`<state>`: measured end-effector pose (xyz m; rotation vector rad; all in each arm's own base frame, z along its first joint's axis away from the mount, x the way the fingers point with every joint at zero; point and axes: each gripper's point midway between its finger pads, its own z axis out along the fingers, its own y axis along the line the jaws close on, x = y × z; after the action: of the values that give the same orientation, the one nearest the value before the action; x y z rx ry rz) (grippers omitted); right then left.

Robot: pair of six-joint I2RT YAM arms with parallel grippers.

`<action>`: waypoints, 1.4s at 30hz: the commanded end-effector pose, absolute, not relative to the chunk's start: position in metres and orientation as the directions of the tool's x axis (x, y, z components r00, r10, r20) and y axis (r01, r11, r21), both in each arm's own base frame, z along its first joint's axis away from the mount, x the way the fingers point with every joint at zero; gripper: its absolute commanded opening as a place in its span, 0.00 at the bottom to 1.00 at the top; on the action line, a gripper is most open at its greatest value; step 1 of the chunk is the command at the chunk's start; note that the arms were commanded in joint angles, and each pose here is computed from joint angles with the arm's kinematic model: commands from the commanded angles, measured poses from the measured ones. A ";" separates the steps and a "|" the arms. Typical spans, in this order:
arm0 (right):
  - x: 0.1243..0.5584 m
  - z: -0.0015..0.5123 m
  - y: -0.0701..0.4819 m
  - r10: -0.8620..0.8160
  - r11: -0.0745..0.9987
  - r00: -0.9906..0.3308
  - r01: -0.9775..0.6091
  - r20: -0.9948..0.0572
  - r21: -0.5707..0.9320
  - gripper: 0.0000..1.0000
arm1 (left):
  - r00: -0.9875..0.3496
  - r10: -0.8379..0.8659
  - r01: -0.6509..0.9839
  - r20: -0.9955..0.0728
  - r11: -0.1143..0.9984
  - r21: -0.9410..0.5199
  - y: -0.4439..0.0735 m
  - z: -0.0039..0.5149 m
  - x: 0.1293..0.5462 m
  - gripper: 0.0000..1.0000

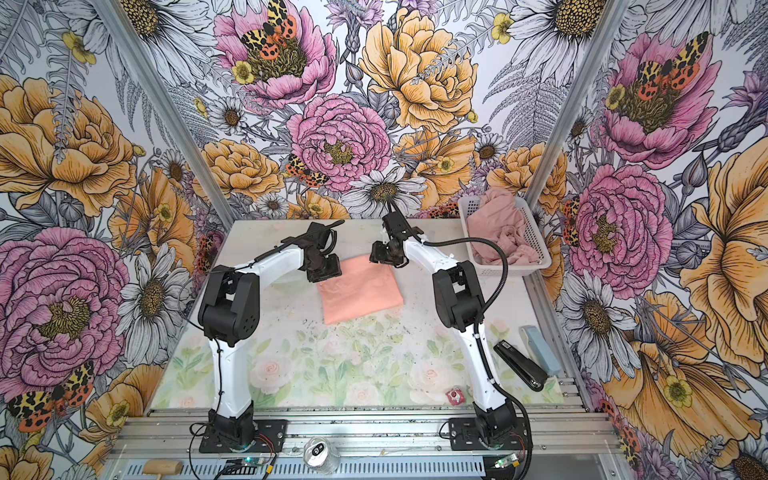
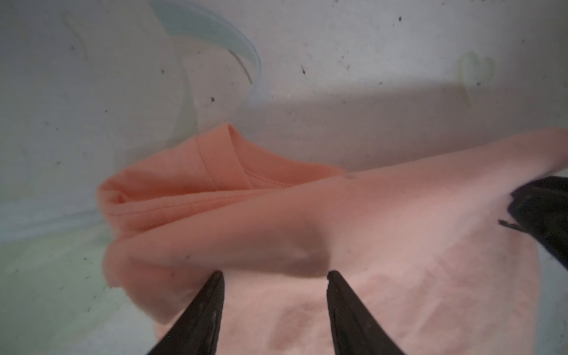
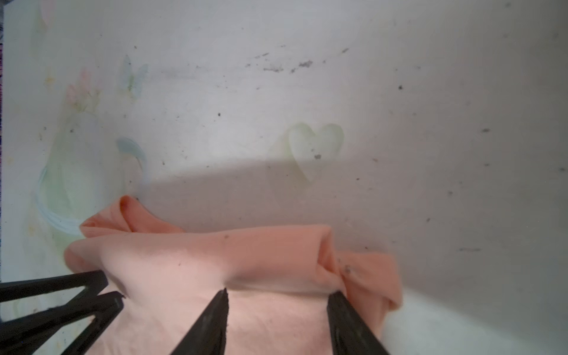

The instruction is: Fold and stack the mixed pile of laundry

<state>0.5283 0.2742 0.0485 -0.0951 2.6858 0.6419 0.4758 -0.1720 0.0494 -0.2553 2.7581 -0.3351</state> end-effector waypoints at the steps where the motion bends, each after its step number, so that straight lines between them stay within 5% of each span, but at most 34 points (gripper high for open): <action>1: 0.535 0.038 0.263 0.050 0.916 -0.923 -0.110 -0.382 0.385 0.54 | -0.912 -0.204 -0.120 -0.356 0.962 -0.244 -0.166 0.050 0.490 0.56; 18: 0.494 0.053 0.233 0.141 0.944 -0.928 0.020 -0.344 0.330 0.51 | -0.917 -0.145 -0.074 -0.371 0.977 -0.199 -0.165 0.040 0.506 0.57; 23: 0.493 0.093 0.226 0.170 0.936 -0.902 0.022 -0.398 0.351 0.52 | -0.897 -0.122 -0.032 -0.424 0.976 -0.214 -0.179 0.077 0.502 0.67; 29: 0.485 0.138 0.210 0.195 0.930 -0.872 0.020 -0.450 0.366 0.55 | -0.883 -0.100 0.005 -0.458 0.975 -0.223 -0.215 0.109 0.470 0.98; 42: 0.434 0.126 0.176 0.171 0.950 -0.894 0.038 -0.414 0.310 0.58 | -0.929 -0.119 -0.044 -0.349 0.975 -0.217 -0.284 0.052 0.433 0.99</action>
<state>0.4405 0.1875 0.1132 0.1552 2.6772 0.4434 0.4318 -0.2820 0.0634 -0.0651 2.7392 -0.3216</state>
